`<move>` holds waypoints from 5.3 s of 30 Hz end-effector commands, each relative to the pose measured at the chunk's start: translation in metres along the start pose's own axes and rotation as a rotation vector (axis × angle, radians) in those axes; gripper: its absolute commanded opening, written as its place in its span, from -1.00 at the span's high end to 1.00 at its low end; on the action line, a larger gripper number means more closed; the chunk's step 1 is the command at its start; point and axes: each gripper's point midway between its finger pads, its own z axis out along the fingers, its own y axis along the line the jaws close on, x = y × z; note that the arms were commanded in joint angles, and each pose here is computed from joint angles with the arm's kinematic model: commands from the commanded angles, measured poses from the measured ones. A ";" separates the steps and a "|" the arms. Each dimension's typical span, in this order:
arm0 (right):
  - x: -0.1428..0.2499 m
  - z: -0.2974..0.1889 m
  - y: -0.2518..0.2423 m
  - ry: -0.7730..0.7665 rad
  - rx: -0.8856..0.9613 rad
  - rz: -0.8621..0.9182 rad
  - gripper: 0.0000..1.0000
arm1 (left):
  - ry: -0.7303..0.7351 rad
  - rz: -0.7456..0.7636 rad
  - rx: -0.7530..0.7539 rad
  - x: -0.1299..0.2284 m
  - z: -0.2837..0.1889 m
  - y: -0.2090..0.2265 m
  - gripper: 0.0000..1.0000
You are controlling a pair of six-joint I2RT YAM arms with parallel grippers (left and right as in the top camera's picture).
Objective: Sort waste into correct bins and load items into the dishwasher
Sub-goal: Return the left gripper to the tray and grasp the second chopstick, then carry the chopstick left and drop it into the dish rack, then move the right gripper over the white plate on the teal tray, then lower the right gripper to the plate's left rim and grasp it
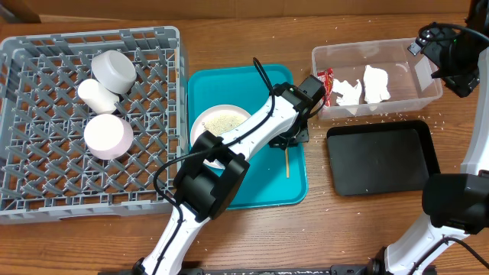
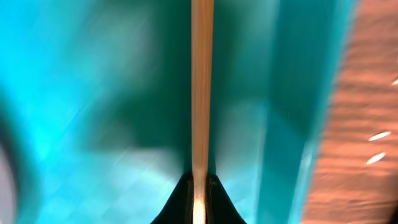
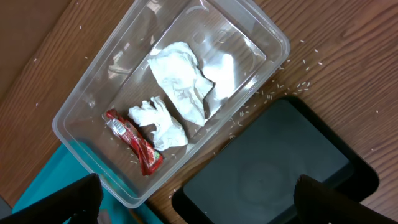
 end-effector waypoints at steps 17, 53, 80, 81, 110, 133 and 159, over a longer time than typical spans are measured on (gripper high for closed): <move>-0.003 -0.004 0.001 -0.016 -0.002 0.004 -1.00 | -0.232 -0.021 -0.079 -0.116 -0.196 0.159 0.92; -0.003 -0.004 0.001 -0.016 -0.003 0.003 -1.00 | -0.138 -0.080 -0.249 -0.150 -0.127 0.297 -1.00; -0.030 -0.007 0.023 -0.117 -0.105 0.049 -1.00 | -0.311 -0.623 0.001 -0.127 -0.247 0.407 -1.00; -0.030 -0.007 0.027 -0.114 -0.125 0.057 -1.00 | -0.311 -0.633 -0.001 -0.126 -0.247 0.411 -1.00; 0.311 0.119 0.158 0.367 -0.122 -0.528 0.90 | -0.312 -0.652 0.000 -0.125 -0.247 0.419 -1.00; 0.368 0.191 0.160 0.414 -0.119 -0.469 0.93 | -0.312 -0.652 0.000 -0.125 -0.248 0.419 -1.00; 0.309 0.114 0.163 0.394 -0.066 -0.628 0.71 | -0.312 -0.652 0.000 -0.125 -0.248 0.419 -1.00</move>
